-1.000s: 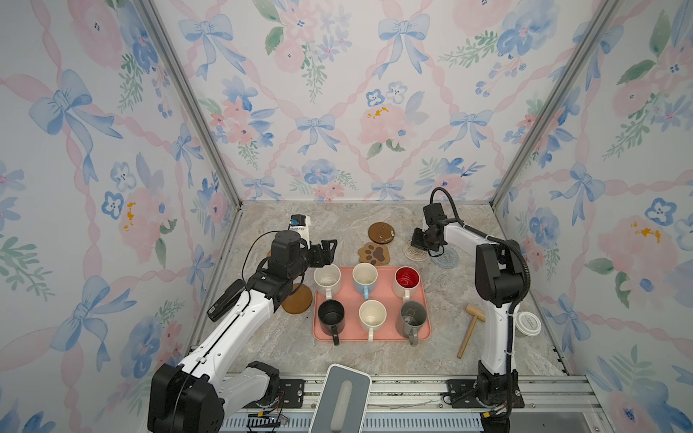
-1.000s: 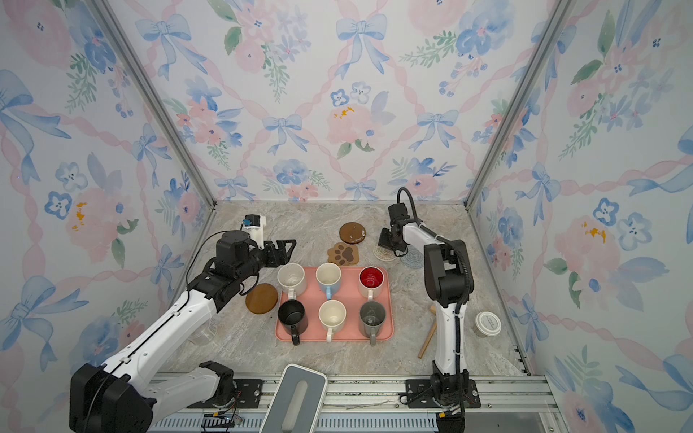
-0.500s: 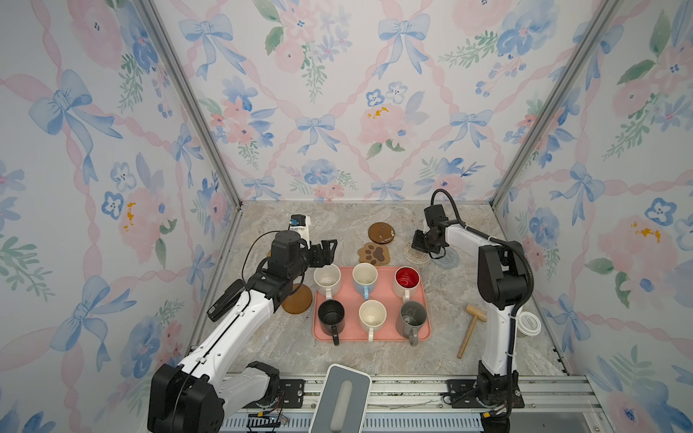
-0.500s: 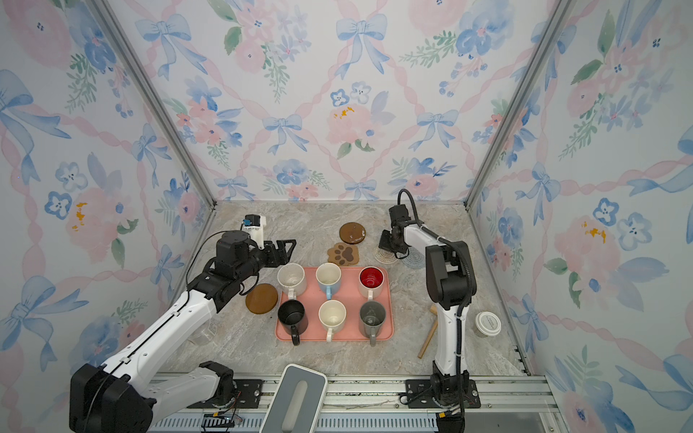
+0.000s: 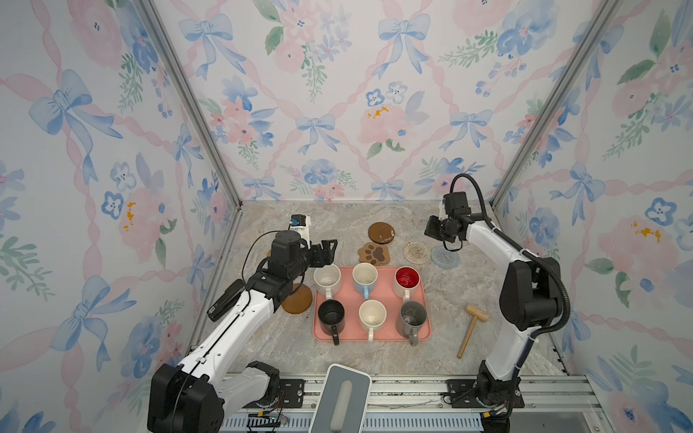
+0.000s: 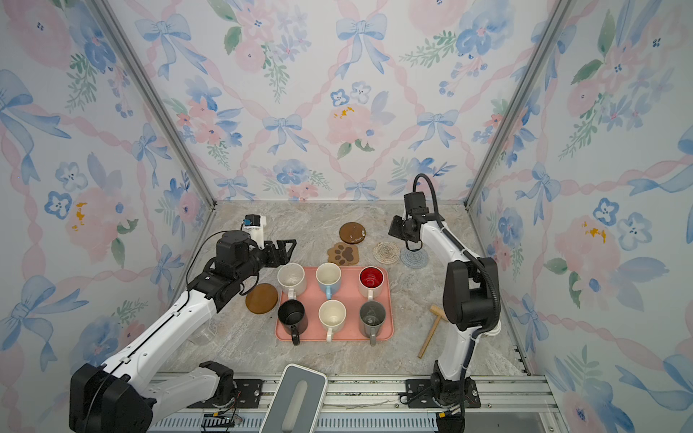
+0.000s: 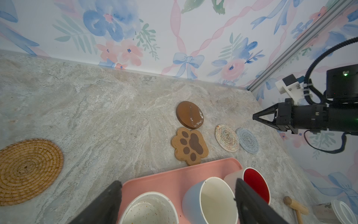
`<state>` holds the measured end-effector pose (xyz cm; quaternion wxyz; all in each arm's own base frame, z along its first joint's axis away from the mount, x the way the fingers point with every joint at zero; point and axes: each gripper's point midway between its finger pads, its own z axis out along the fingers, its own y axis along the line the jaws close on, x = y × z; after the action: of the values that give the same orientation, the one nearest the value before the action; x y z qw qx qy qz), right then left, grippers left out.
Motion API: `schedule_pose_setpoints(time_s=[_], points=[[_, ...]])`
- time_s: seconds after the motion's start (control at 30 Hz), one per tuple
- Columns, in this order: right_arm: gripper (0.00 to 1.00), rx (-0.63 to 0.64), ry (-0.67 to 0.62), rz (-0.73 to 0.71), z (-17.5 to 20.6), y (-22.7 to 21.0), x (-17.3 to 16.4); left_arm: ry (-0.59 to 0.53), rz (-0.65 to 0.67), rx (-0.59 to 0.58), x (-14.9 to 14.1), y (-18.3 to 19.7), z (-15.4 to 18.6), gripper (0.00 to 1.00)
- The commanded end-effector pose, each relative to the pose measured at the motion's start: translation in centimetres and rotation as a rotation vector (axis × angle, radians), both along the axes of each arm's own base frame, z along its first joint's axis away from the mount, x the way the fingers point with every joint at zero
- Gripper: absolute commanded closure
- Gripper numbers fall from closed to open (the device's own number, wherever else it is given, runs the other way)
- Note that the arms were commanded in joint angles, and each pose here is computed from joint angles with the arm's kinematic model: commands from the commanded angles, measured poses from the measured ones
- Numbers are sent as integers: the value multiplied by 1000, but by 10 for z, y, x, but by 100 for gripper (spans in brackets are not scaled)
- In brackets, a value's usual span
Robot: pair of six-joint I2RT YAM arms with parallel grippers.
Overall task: Place cups on coasters
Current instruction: Move the coaster to the top-right of the table.
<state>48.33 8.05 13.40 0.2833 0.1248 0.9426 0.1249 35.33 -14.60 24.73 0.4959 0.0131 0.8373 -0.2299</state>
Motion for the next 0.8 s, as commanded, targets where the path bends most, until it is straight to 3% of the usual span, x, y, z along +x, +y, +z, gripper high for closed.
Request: schedule_pose_setpoints(time_s=[0.0, 0.3, 0.77], points=[[100, -54, 134, -59, -34, -37, -35, -26, -25, 2, 0, -5, 12, 13], [100, -63, 233, -86, -72, -59, -58, -4, -47, 4, 2, -18, 6, 14], [100, -21, 282, -140, -108, -68, -42, -9, -54, 10, 2, -24, 8, 14]])
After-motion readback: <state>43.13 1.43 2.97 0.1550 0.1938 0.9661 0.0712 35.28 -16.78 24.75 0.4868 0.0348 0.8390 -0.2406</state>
